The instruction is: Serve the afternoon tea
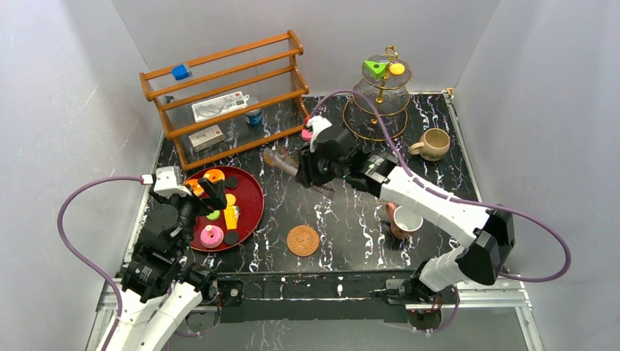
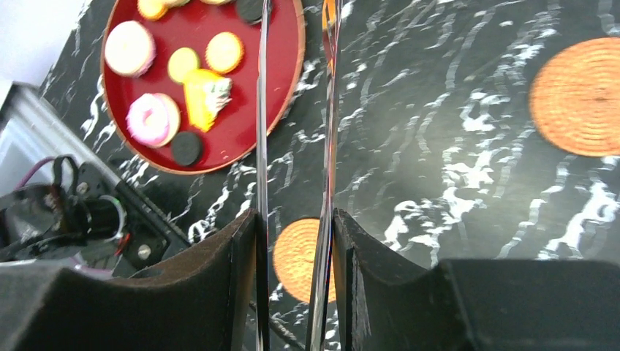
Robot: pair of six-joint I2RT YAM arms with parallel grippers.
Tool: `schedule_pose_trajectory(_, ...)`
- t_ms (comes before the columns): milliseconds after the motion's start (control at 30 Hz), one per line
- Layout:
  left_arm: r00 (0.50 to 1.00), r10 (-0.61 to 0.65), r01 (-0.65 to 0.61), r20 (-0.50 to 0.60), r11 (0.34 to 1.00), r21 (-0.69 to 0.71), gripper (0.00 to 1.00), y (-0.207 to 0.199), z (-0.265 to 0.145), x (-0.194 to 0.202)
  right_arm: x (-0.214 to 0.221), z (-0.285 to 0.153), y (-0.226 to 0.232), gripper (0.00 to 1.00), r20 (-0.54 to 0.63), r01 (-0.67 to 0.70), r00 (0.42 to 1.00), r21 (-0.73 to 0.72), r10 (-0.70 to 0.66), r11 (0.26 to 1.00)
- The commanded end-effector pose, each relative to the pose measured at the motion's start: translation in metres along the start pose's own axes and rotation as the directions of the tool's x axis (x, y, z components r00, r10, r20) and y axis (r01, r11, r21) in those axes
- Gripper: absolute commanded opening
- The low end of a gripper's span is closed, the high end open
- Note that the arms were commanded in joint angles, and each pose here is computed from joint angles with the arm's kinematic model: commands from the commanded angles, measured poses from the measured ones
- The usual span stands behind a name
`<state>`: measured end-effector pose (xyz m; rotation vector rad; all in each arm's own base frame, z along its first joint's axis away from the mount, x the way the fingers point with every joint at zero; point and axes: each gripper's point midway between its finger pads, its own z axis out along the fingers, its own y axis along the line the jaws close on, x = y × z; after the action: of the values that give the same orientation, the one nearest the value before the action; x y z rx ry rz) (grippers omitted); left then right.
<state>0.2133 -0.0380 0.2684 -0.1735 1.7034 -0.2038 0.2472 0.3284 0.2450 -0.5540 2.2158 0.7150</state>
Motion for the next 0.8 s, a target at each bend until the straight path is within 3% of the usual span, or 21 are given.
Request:
schedule_pose_trajectory(0,0.999,-0.015,0.017,0.039,0.999,-0.049,0.95,0.01,-0.003,-0.007,0.003,0.015,0.051,0.48,0.052,-0.002,0.999,-0.108,0.008,0.994)
schedule_pose_trajectory(333,0.999,-0.022,0.025,0.046,0.998,-0.064,0.95,0.014,-0.006,-0.009,0.066,0.062,0.125,0.52,-0.089,0.069,0.992,-0.168,-0.084,0.983)
schedule_pose_trajectory(767,0.996,-0.04,0.047,0.077,0.995,-0.09,0.96,0.021,-0.011,-0.012,0.097,0.094,0.151,0.55,-0.169,0.115,0.975,-0.179,-0.146,0.977)
